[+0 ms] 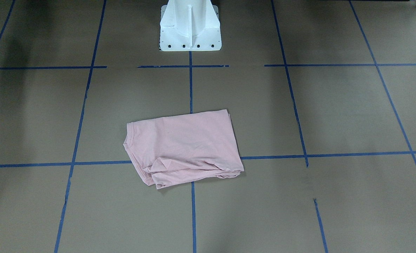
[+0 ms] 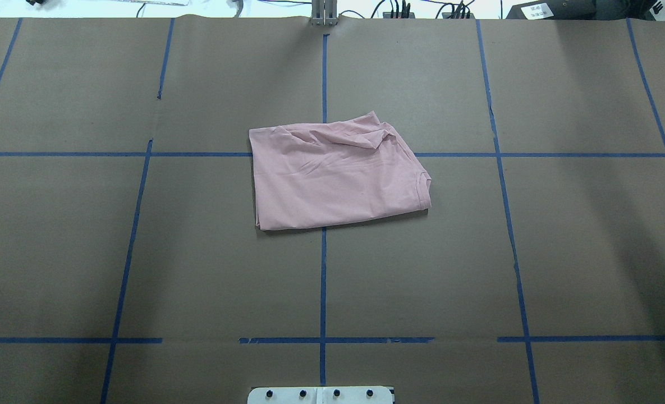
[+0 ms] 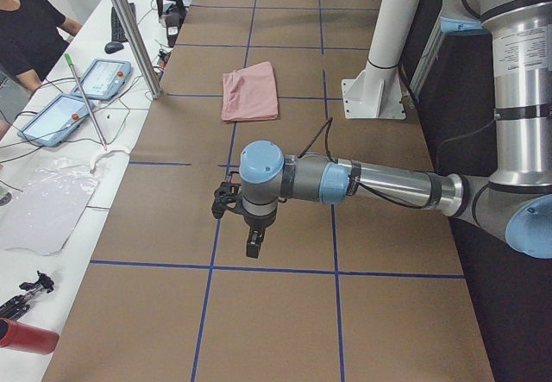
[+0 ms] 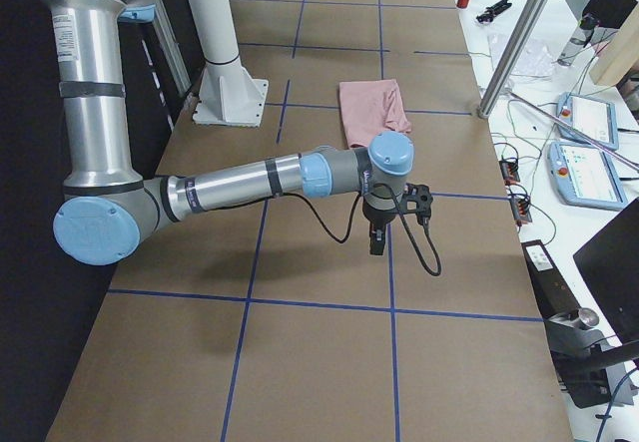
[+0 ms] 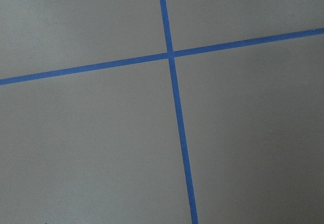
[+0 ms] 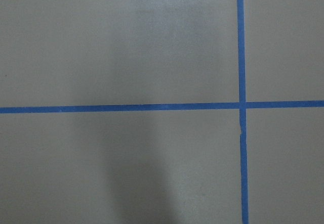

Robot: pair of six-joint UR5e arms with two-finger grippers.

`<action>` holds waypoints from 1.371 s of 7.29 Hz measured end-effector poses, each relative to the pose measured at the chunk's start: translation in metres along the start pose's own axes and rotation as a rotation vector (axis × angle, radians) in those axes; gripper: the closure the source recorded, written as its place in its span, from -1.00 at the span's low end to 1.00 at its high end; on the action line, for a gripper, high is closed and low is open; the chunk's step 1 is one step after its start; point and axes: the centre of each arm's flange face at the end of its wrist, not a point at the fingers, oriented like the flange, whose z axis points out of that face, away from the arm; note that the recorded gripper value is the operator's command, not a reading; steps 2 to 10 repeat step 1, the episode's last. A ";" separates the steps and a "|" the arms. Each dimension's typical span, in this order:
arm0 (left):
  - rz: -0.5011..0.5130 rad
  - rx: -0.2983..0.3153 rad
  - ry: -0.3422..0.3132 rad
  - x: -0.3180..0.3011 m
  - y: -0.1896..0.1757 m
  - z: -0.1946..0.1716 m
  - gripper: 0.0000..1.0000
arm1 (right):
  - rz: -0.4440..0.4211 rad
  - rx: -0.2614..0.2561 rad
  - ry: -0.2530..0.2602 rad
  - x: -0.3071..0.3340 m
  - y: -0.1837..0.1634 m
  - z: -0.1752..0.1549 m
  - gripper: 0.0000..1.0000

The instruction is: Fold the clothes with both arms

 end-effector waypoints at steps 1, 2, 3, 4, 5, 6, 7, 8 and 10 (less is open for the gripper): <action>0.004 0.004 0.001 0.002 -0.001 -0.002 -1.00 | 0.005 -0.007 -0.008 0.002 0.003 0.002 -1.00; 0.004 0.004 0.001 0.002 -0.001 -0.002 -1.00 | 0.005 -0.007 -0.008 0.002 0.003 0.002 -1.00; 0.004 0.004 0.001 0.002 -0.001 -0.002 -1.00 | 0.005 -0.007 -0.008 0.002 0.003 0.002 -1.00; 0.004 0.004 0.001 0.002 -0.001 -0.002 -1.00 | 0.005 -0.007 -0.008 0.002 0.003 0.002 -1.00; 0.004 0.004 0.001 0.002 -0.001 -0.002 -1.00 | 0.005 -0.007 -0.008 0.002 0.003 0.002 -1.00; 0.004 0.004 0.001 0.002 -0.001 -0.002 -1.00 | 0.005 -0.007 -0.008 0.002 0.003 0.002 -1.00; 0.004 0.004 0.001 0.002 -0.001 -0.002 -1.00 | 0.005 -0.007 -0.008 0.002 0.003 0.002 -1.00; 0.004 0.004 0.001 0.002 -0.001 -0.002 -1.00 | 0.005 -0.007 -0.008 0.002 0.003 0.002 -1.00; 0.004 0.004 0.001 0.002 -0.001 -0.002 -1.00 | 0.005 -0.007 -0.008 0.002 0.003 0.002 -1.00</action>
